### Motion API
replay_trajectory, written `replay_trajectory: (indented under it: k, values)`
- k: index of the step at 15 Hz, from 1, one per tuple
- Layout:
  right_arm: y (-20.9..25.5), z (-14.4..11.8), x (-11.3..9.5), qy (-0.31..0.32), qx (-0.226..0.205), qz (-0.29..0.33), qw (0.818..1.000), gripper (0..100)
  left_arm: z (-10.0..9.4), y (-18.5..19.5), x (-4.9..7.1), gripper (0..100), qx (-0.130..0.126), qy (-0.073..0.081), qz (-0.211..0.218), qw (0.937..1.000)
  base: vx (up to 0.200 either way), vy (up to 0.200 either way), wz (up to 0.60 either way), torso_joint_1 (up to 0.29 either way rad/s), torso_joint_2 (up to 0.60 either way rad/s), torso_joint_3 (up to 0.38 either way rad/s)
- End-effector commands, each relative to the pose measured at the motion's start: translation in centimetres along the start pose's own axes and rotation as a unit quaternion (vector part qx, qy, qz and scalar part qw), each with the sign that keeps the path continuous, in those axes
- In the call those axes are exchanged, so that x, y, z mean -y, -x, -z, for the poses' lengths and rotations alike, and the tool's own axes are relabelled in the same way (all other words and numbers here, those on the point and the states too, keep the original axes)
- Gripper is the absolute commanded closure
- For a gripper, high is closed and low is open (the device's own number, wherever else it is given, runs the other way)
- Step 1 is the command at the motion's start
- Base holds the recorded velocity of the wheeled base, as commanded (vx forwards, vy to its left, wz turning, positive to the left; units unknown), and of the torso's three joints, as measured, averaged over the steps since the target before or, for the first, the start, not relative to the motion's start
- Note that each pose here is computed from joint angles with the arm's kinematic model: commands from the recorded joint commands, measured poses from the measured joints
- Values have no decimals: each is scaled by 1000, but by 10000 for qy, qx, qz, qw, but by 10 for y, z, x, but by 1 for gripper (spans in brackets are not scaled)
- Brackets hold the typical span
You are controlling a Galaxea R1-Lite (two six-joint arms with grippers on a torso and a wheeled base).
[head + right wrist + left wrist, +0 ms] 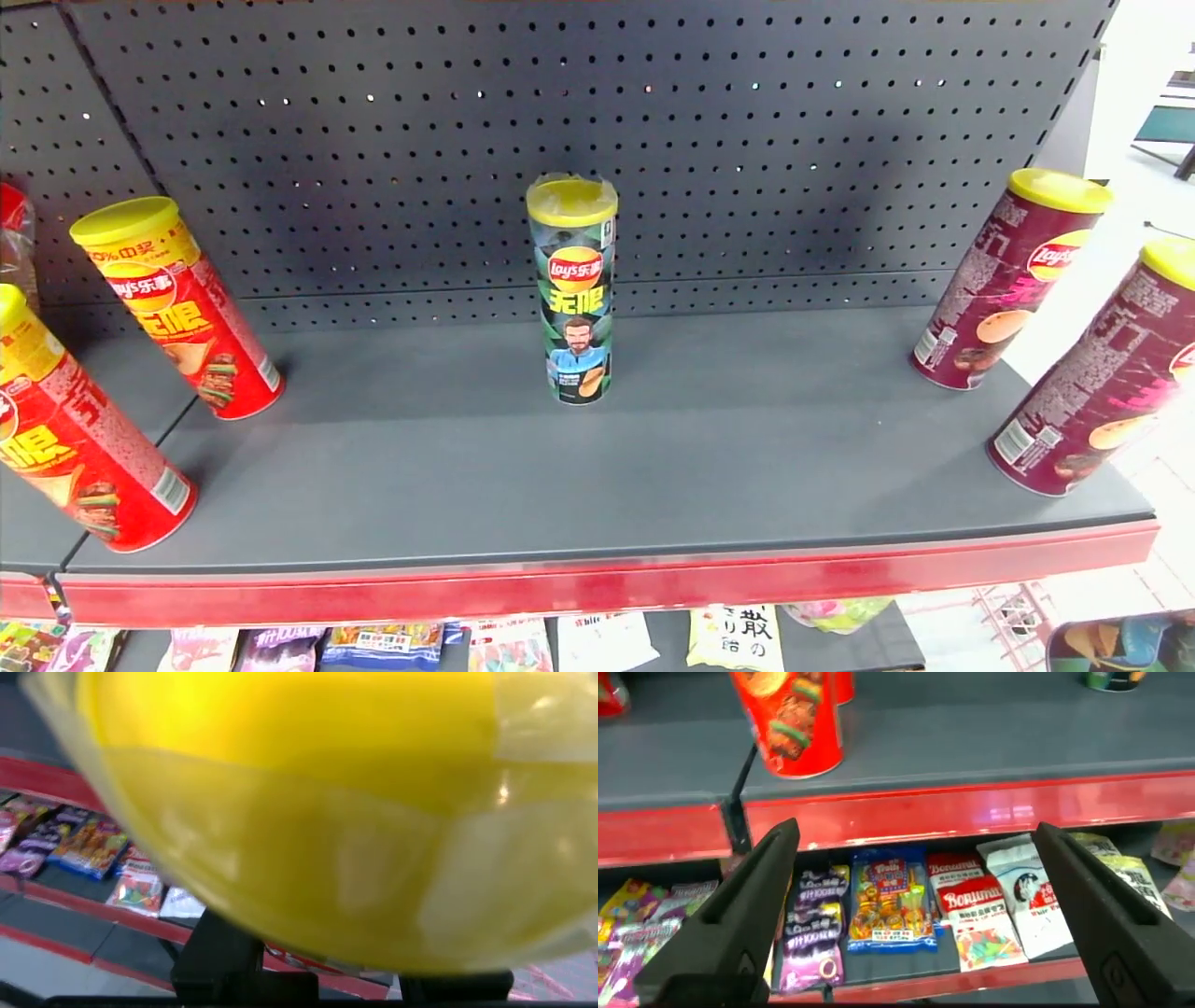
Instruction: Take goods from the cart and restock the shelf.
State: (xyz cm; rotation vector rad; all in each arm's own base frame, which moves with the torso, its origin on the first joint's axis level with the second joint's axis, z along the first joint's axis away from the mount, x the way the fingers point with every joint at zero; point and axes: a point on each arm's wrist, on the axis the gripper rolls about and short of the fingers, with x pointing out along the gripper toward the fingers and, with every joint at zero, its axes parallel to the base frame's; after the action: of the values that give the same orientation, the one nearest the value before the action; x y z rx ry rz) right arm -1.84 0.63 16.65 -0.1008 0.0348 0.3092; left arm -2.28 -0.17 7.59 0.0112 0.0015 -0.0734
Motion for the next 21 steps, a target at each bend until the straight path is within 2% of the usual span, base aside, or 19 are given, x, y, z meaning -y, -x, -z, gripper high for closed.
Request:
replay_trajectory:
  k: [1, 2, 3, 4, 5, 6, 7, 9, 10, 11, 12, 13, 14, 15, 16, 17, 21]
  values:
    - [-6, -2, 2, -41, -144, -108, 9998, 100, -14, 2, 1, 0, 249, -50, 166, 9995, 0, 0, 0, 0, 0, 0]
    - [-9, -4, 3, -63, -217, -116, 9997, 100, -62, 1, 1, 0, 378, 26, 474, 9982, 0, 0, 0, 0, 0, 0]
    - [-10, -7, 3, -71, -238, -119, 9996, 100, -98, -13, 0, 0, 176, 244, 594, 9978, 0, 0, 0, 0, 0, 0]
    - [-14, -9, 5, -91, -305, -118, 9994, 100, -133, -38, 0, 0, -94, 323, 972, 9947, 0, 0, 0, 0, 0, 0]
    - [-15, -10, 5, -96, -319, -120, 9994, 100, -141, -53, 2, 0, -293, 234, 1435, 9889, 0, 0, 0, 0, 0, 0]
    - [-16, -13, 6, -96, -320, -112, 9994, 100, -155, -89, 9, 0, -621, 30, 2363, 9697, 0, 0, 0, 0, 0, 0]
    - [-16, -13, 6, -98, -327, -113, 9994, 100, -160, -122, 14, 0, -802, 17, 2642, 9611, 0, 0, 0, 0, 0, 0]
    - [-16, -13, 6, -98, -328, -106, 9994, 100, -165, -157, 27, 0, -817, -16, 3244, 9424, 0, 0, 0, 0, 0, 0]
    - [-16, -14, 6, -97, -330, -90, 9994, 100, -167, -190, 40, 0, -910, -6, 3595, 9287, 0, 0, 0, 0, 0, 0]
    - [-16, -15, 6, -90, -308, -88, 9994, 100, -171, -207, 50, 0, -940, -12, 3794, 9204, 0, 0, 0, 0, 0, 0]
    - [-16, -17, 6, -81, -279, -85, 9995, 100, -174, -221, 56, 0, -960, -11, 3907, 9155, 0, 0, 0, 0, 0, 0]
    - [-15, -18, 6, -77, -265, -75, 9996, 100, -173, -246, 66, 0, -951, -203, 4025, 9102, 0, 0, 0, 0, 0, 0]
    - [-15, -19, 6, -70, -243, -81, 9996, 100, -167, -264, 71, 0, -944, -424, 4087, 9068, 0, 0, 0, 0, 0, 0]
    - [-15, -20, 6, -68, -236, -72, 9997, 100, -165, -277, 75, 0, -910, -555, 4194, 9015, 0, 0, 0, 0, 0, 0]
    - [-14, -21, 6, -63, -221, -78, 9997, 100, -166, -287, 84, 0, -881, -592, 4335, 8949, 0, 0, 0, 0, 0, 0]
    - [-14, -20, 6, -66, -228, -79, 9997, 100, -166, -297, 92, 0, -877, -605, 4397, 8918, 0, 0, 0, 0, 0, 0]
    - [-14, -21, 6, -67, -206, -77, 9997, 100, -164, -327, 105, 0, -762, -756, 4469, 8881, 0, 0, 0, 0, 0, 0]
